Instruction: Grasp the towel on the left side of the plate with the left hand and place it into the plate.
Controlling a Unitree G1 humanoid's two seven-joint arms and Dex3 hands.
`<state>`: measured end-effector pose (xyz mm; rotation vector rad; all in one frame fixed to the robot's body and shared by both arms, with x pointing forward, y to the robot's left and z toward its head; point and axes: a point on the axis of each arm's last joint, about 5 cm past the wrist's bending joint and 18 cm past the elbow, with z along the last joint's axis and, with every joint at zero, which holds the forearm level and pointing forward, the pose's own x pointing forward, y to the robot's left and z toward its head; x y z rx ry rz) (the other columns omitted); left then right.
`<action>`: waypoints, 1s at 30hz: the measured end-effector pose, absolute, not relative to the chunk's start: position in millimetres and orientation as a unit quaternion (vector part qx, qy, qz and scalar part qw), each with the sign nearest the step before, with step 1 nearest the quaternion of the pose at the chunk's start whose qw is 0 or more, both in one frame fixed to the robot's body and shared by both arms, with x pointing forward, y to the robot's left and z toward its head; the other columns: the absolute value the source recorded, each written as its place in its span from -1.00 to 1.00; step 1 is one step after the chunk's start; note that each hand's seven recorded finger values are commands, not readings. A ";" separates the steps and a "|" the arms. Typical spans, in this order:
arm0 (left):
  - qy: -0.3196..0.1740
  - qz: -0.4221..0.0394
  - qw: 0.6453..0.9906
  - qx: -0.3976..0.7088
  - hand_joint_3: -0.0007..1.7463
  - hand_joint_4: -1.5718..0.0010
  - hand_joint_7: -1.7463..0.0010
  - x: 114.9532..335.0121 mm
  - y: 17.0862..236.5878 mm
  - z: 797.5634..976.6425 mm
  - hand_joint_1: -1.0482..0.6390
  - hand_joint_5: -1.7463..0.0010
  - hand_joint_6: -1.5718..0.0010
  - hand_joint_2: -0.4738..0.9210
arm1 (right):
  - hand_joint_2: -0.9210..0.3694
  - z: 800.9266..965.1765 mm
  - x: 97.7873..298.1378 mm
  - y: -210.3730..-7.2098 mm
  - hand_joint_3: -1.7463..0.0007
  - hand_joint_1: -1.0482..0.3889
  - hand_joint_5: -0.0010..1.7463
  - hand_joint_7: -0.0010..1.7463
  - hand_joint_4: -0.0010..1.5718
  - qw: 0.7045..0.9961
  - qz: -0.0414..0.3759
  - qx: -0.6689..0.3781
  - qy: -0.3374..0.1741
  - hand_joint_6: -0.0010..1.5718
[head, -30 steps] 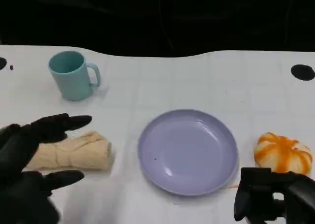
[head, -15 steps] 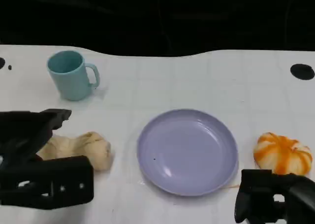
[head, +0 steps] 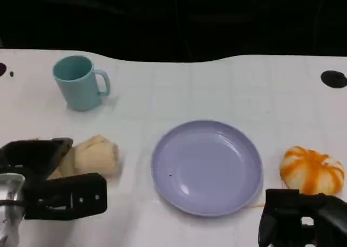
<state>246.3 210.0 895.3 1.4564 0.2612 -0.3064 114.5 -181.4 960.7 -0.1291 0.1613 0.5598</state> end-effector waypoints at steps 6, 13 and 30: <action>0.080 -0.139 0.736 0.657 -0.79 -0.06 0.87 246.9 213.1 884.9 -0.04 0.47 -0.01 1.00 | -0.35 961.0 114.2 -181.3 -0.42 0.33 0.98 0.70 -0.08 0.956 0.276 -0.064 0.079 -0.17; 0.025 -0.111 0.753 0.648 -0.65 -0.10 -0.94 244.4 215.9 876.2 -0.02 -0.99 0.21 0.99 | -0.35 961.1 114.2 -180.9 -0.42 0.36 0.99 0.69 -0.07 0.956 0.274 -0.063 0.083 -0.17; -0.163 -0.042 0.846 0.506 0.37 -0.19 -1.00 227.7 183.2 944.4 0.00 -1.00 0.14 0.29 | -0.36 960.7 115.6 -181.0 -0.40 0.33 0.98 0.69 -0.07 0.956 0.277 -0.065 0.078 -0.17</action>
